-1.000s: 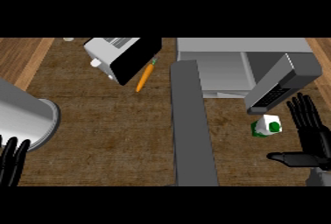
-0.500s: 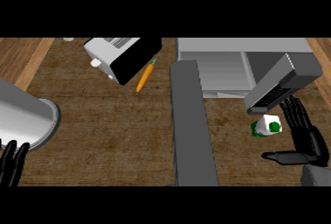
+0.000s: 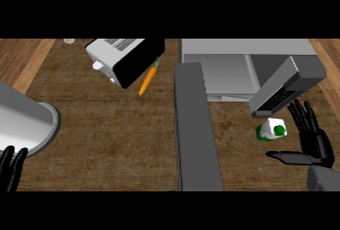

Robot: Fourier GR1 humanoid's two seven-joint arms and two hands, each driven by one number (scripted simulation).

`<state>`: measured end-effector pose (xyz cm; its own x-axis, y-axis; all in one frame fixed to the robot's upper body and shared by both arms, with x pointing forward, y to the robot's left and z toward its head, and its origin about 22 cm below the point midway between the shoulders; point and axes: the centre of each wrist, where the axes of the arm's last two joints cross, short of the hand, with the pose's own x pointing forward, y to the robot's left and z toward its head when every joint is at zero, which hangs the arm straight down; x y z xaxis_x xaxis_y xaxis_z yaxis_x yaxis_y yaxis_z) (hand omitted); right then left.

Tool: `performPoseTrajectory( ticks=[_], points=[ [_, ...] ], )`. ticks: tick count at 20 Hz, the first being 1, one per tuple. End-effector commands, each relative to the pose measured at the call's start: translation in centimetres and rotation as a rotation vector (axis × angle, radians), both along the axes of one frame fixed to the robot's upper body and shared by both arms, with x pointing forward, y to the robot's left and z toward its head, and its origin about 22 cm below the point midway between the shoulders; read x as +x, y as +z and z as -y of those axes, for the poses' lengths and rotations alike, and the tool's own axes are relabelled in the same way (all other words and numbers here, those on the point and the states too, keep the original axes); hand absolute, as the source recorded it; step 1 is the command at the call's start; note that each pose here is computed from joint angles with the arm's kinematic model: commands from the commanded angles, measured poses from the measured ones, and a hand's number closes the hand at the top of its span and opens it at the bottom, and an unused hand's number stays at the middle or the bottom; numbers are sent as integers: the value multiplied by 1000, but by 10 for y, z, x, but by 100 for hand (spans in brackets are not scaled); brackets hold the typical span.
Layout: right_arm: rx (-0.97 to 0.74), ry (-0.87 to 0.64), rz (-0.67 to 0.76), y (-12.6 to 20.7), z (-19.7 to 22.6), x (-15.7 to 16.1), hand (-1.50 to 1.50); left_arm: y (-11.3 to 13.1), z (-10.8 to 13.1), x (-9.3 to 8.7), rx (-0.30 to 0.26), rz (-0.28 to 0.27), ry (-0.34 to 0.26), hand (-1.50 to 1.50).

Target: Pick up the milk, place it into the microwave and close the microwave

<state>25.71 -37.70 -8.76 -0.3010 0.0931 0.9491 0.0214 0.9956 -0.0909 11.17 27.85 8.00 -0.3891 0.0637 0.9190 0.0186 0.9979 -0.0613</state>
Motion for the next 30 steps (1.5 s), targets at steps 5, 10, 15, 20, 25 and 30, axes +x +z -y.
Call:
performPoseTrajectory(
  ticks=[5,10,15,20,25,30],
  points=[
    [-126,-108,-111,0,22,12,-150,2,8,6,-3,8,-16,-150],
    [-67,-107,-122,-10,32,0,-150,-4,4,7,-15,-4,-34,-150],
    [70,202,-179,-16,29,-8,-150,-2,-3,8,-4,-5,-17,-150],
    [197,317,-92,-24,13,-10,150,1,-3,5,-8,-7,-19,-150],
    [23,124,58,-28,-4,-4,150,-11,-5,11,-21,-23,-8,-150],
    [124,119,72,-17,-2,11,150,1,9,1,-35,-38,-17,-150]
  ],
)
